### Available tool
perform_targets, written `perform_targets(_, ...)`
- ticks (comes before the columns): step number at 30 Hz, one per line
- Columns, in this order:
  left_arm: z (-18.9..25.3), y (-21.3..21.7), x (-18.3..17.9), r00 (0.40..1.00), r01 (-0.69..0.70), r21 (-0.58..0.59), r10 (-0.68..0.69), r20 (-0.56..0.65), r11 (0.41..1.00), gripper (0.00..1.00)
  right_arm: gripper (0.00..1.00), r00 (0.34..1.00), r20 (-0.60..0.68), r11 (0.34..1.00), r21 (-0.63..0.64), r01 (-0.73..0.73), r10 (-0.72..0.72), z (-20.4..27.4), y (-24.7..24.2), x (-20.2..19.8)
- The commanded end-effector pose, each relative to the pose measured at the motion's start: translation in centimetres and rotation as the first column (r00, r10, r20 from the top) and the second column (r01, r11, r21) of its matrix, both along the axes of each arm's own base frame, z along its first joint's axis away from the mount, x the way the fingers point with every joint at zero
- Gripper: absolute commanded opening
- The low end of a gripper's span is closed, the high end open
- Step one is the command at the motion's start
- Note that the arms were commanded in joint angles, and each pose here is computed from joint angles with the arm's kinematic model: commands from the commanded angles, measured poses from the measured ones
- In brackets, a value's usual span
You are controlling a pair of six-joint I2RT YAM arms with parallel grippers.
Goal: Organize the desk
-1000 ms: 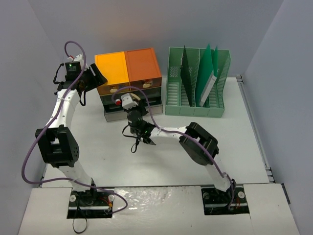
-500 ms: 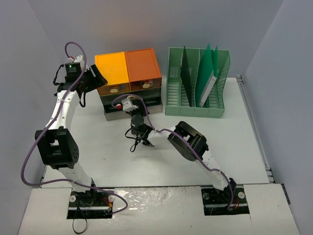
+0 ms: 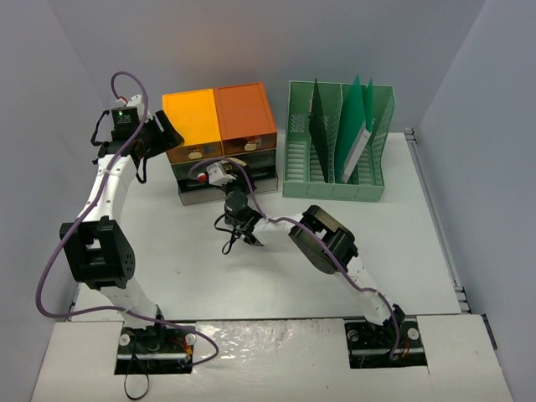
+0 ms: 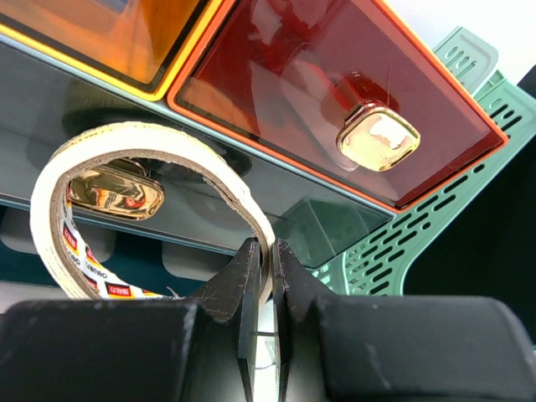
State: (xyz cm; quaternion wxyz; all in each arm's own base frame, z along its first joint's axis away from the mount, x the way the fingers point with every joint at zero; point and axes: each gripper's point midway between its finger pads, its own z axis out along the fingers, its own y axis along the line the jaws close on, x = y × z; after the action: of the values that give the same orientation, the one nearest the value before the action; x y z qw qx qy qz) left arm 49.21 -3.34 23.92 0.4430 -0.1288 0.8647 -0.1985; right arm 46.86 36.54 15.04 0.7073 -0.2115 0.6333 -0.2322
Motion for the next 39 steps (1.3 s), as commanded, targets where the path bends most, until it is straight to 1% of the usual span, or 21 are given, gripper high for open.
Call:
perform_targets(1,-7.1,-0.1,-4.7,0.957,0.043,0.053,-0.026,-0.290,0.998,0.60,0.00,0.971,0.230,0.970,0.243,0.007,-0.065,9.8,-1.7,-0.3)
perform_targets(5,-7.1,-0.3,-4.6,0.957,0.043,0.045,-0.029,-0.287,0.998,0.60,0.00,0.968,0.242,0.981,0.194,0.016,-0.064,9.4,-2.0,0.4)
perform_targets(14,-7.6,-0.2,-4.9,0.956,0.049,0.053,-0.031,-0.293,0.997,0.60,0.00,0.963,0.259,0.990,0.132,0.040,-0.074,8.0,-2.4,2.2)
perform_targets(21,-7.4,-0.4,-4.6,0.957,0.043,0.042,-0.029,-0.287,0.998,0.60,0.00,0.962,0.264,0.998,0.010,0.063,-0.064,7.6,-3.0,3.1)
perform_targets(24,-7.1,-0.4,-4.4,0.959,0.044,0.044,-0.030,-0.282,0.998,0.60,0.00,0.965,0.255,0.997,-0.013,0.071,-0.066,7.1,-3.6,3.4)
perform_targets(29,-6.8,-0.5,-4.2,0.960,0.046,0.044,-0.032,-0.279,0.998,0.60,0.00,0.970,0.228,0.996,-0.016,0.087,-0.081,6.1,-4.3,3.5)
perform_targets(34,-6.8,-0.7,-3.9,0.960,0.047,0.041,-0.034,-0.278,0.998,0.60,0.00,0.976,0.188,0.994,0.019,0.109,-0.111,5.5,-5.1,3.3)
perform_targets(36,-6.9,-0.6,-3.8,0.960,0.044,0.042,-0.030,-0.277,0.998,0.60,0.08,0.976,0.177,0.992,0.035,0.121,-0.125,5.3,-5.3,3.1)
perform_targets(39,-6.9,-0.7,-3.7,0.960,0.045,0.040,-0.032,-0.277,0.998,0.60,0.17,0.978,0.153,0.989,0.063,0.135,-0.143,5.2,-5.4,2.8)
